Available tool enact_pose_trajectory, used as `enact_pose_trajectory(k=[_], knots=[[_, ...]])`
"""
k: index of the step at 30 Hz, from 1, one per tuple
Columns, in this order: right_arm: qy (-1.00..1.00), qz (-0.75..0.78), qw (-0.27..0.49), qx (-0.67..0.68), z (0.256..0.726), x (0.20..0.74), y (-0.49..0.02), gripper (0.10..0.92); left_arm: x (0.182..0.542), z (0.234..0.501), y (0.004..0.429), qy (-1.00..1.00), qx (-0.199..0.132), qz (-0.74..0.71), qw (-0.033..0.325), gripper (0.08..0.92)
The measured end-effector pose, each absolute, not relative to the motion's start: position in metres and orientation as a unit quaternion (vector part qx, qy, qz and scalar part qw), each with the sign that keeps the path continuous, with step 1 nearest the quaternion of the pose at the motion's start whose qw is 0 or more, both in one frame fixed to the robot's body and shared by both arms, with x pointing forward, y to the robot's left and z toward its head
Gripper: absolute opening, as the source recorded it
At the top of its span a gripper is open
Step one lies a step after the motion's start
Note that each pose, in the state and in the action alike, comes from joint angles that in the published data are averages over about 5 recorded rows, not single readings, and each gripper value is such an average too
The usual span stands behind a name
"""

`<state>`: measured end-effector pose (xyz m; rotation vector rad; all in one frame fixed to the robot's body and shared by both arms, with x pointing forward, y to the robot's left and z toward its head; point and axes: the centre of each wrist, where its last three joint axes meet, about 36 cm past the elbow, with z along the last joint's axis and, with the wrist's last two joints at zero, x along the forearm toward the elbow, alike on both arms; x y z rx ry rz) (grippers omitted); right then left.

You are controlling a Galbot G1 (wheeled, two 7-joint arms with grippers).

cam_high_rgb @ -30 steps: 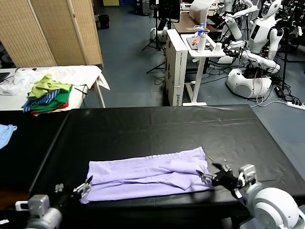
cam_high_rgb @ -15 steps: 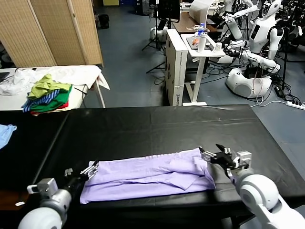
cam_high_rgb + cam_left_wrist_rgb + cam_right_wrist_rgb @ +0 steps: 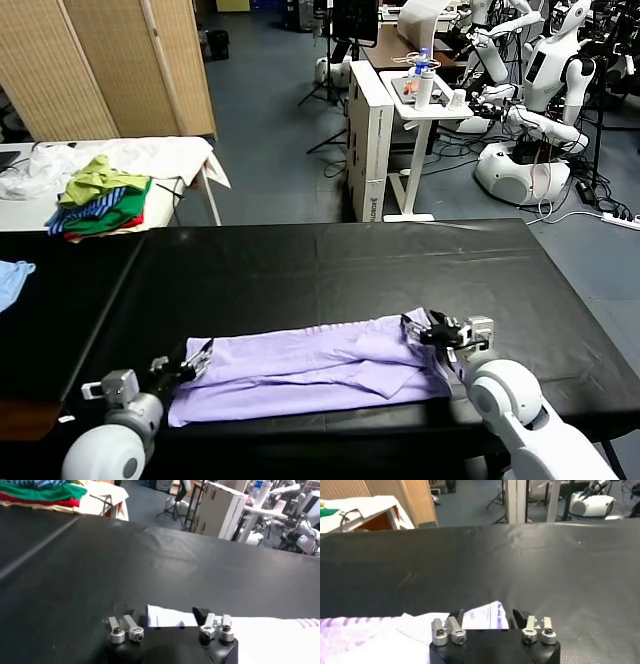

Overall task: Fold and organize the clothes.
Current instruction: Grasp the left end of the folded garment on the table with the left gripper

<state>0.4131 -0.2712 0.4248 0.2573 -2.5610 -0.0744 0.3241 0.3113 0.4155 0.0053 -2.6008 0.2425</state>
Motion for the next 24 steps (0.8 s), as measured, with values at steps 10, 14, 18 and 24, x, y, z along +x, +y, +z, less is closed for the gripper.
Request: enact_pose_trajectory(k=[10,14,18,24], knots=[[-0.963,-0.015,0.263,0.062,0.425,0.41,-0.27,0.153,0.332,0.405,0.31,-0.963,0.002,0.081,0.258,0.168],[-0.962,-0.02,0.264,0.064,0.427,0.407,-0.271,0.165,0.338,0.403,0.31,-0.963,-0.001,0.077,0.257,0.152],[-0.96,-0.026,0.27,0.076,0.431,0.402,-0.275,0.322,0.346,0.405,0.311,-0.965,-0.009,0.073,0.25,0.15],[-0.958,-0.036,0.27,0.094,0.446,0.394,-0.285,0.698,0.344,0.411,0.31,-0.969,-0.012,0.063,0.238,0.367]])
